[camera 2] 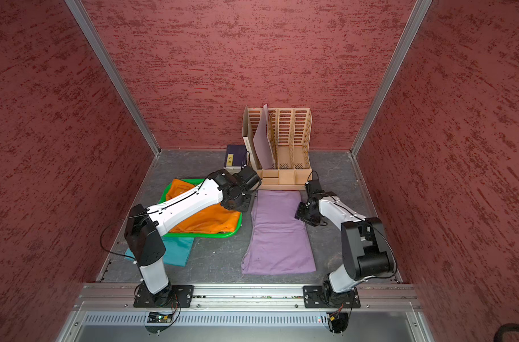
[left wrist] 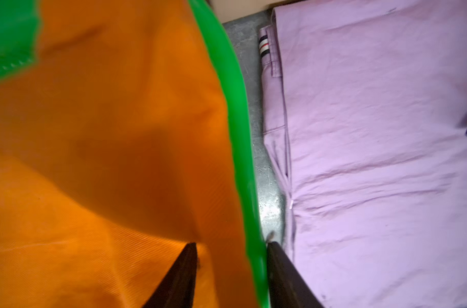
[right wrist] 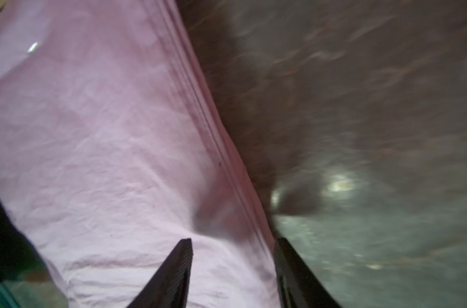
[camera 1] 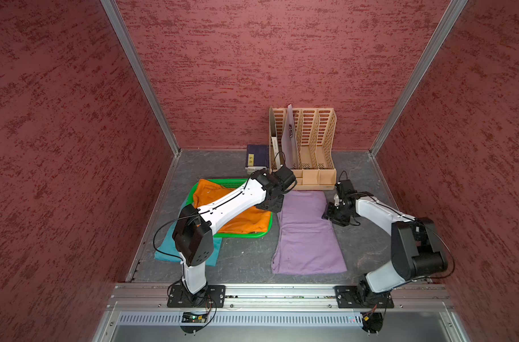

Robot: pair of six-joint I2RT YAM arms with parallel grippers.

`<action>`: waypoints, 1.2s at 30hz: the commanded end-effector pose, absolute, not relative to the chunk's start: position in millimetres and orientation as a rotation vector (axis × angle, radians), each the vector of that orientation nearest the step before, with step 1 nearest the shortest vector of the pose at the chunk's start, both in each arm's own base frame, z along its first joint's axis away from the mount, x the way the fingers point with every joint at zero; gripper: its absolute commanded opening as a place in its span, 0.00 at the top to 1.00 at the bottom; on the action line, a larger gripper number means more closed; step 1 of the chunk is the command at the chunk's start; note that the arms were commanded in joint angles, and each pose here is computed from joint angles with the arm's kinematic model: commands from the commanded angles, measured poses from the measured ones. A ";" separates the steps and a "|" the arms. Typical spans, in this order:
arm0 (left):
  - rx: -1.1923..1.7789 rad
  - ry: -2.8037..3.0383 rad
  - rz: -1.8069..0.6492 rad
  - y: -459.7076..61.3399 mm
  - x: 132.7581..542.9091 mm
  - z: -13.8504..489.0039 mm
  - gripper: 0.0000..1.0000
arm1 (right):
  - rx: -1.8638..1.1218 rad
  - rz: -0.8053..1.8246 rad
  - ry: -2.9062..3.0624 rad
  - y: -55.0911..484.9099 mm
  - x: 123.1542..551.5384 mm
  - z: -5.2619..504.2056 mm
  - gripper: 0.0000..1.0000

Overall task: Put the folded long pants in the basket
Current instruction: Move the long pant to the center of the board, then pick up the long pant at the center of the board.

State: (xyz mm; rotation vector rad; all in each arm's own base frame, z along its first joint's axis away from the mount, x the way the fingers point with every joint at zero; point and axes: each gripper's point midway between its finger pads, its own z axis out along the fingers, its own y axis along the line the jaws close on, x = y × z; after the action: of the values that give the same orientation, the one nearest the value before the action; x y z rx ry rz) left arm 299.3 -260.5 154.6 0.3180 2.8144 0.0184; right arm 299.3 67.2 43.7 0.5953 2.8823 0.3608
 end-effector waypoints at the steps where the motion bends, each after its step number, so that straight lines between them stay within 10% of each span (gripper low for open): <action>1: 0.324 2.806 -0.046 -264.9 301.3 157.4 0.40 | 0.590 0.316 2.794 52.0 308.2 74.3 0.33; 9: 0.345 2.795 -0.200 -281.5 297.2 174.5 0.36 | 0.428 0.891 2.710 143.2 308.2 110.7 0.46; 14: 0.361 2.763 -0.325 -295.4 295.6 195.0 0.36 | 0.275 0.758 2.984 184.0 257.8 60.9 0.57; 24: 0.365 2.686 -0.433 -301.3 294.4 224.7 0.33 | 0.377 0.295 3.218 114.9 202.0 6.8 0.57; 36: 0.356 2.691 -0.493 -301.9 285.7 226.4 0.31 | 0.762 0.056 2.713 -1.6 326.9 83.6 0.55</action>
State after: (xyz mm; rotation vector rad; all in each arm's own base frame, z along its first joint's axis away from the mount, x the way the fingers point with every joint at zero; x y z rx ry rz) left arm 288.8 -301.4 211.9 0.3593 2.7334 -0.4335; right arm 284.8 4.0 44.3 0.8676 2.8614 0.1209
